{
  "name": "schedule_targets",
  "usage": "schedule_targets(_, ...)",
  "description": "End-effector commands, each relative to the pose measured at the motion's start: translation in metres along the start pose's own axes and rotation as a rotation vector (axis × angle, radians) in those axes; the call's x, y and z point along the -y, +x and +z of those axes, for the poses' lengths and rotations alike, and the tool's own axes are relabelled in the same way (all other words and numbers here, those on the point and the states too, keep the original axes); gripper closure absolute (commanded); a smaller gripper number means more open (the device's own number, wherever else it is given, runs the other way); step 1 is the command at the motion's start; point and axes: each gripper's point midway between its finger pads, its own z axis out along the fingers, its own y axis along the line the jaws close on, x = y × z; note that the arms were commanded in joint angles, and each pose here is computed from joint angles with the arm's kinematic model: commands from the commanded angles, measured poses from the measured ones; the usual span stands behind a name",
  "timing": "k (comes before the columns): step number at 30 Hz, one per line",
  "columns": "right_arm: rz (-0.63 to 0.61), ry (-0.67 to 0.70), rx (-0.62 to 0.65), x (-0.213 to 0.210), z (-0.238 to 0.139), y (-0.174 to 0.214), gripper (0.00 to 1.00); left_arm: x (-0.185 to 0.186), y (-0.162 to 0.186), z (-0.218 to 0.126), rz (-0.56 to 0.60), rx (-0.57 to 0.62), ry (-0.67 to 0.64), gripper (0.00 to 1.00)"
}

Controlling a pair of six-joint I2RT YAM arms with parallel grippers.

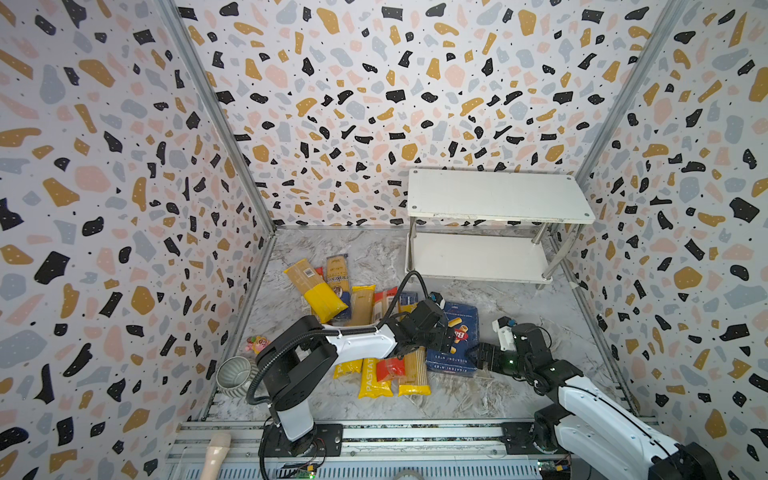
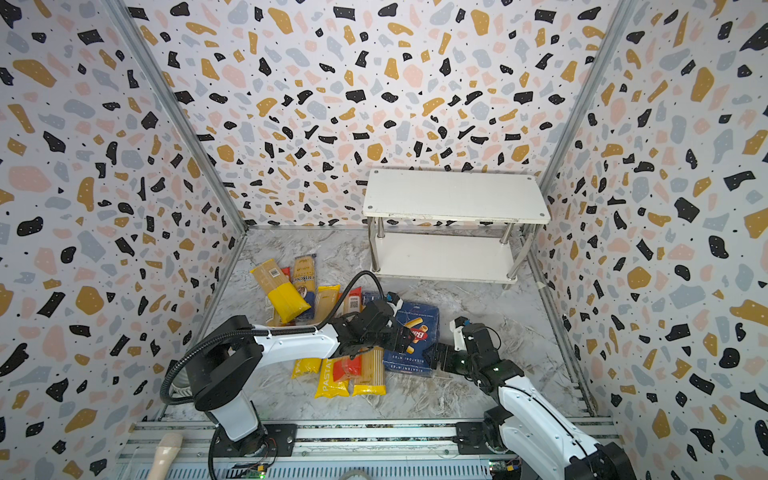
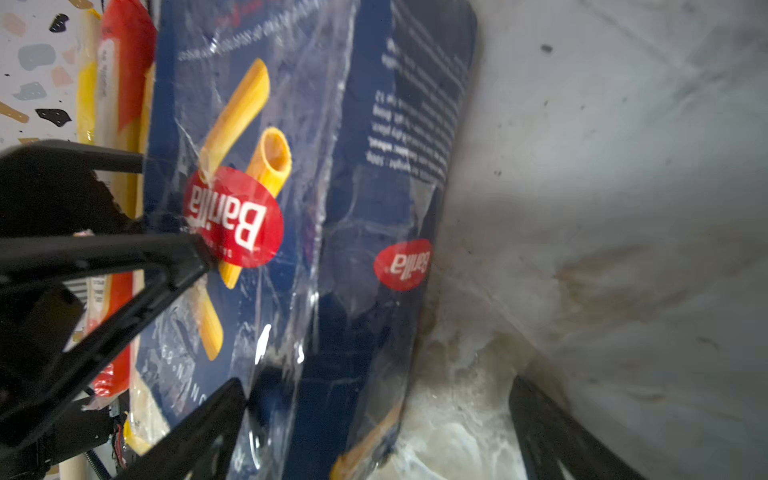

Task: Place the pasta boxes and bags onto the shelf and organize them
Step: 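Close the right gripper on the Barilla box while the left gripper steadies it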

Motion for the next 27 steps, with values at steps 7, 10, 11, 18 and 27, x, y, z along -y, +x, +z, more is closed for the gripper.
schedule_targets(7,-0.022,-0.069,-0.049,-0.011,0.009,0.004,0.01,-0.007,0.019,0.016,-0.135,-0.037,0.191,0.33)
schedule_targets(10,-0.014,-0.075,-0.072,-0.012,0.014,0.007,0.01,-0.008,0.021,0.015,-0.138,-0.038,0.203,0.35)
schedule_targets(11,-0.010,-0.080,-0.082,-0.012,0.015,0.009,0.01,-0.010,0.021,0.014,-0.140,-0.038,0.205,0.35)
schedule_targets(18,0.000,-0.129,-0.139,-0.021,0.028,0.020,0.01,-0.010,0.031,0.018,-0.181,-0.054,0.265,0.46)
schedule_targets(27,-0.025,-0.213,-0.178,-0.038,0.041,0.031,0.01,-0.012,0.046,0.020,-0.209,-0.064,0.304,0.46)
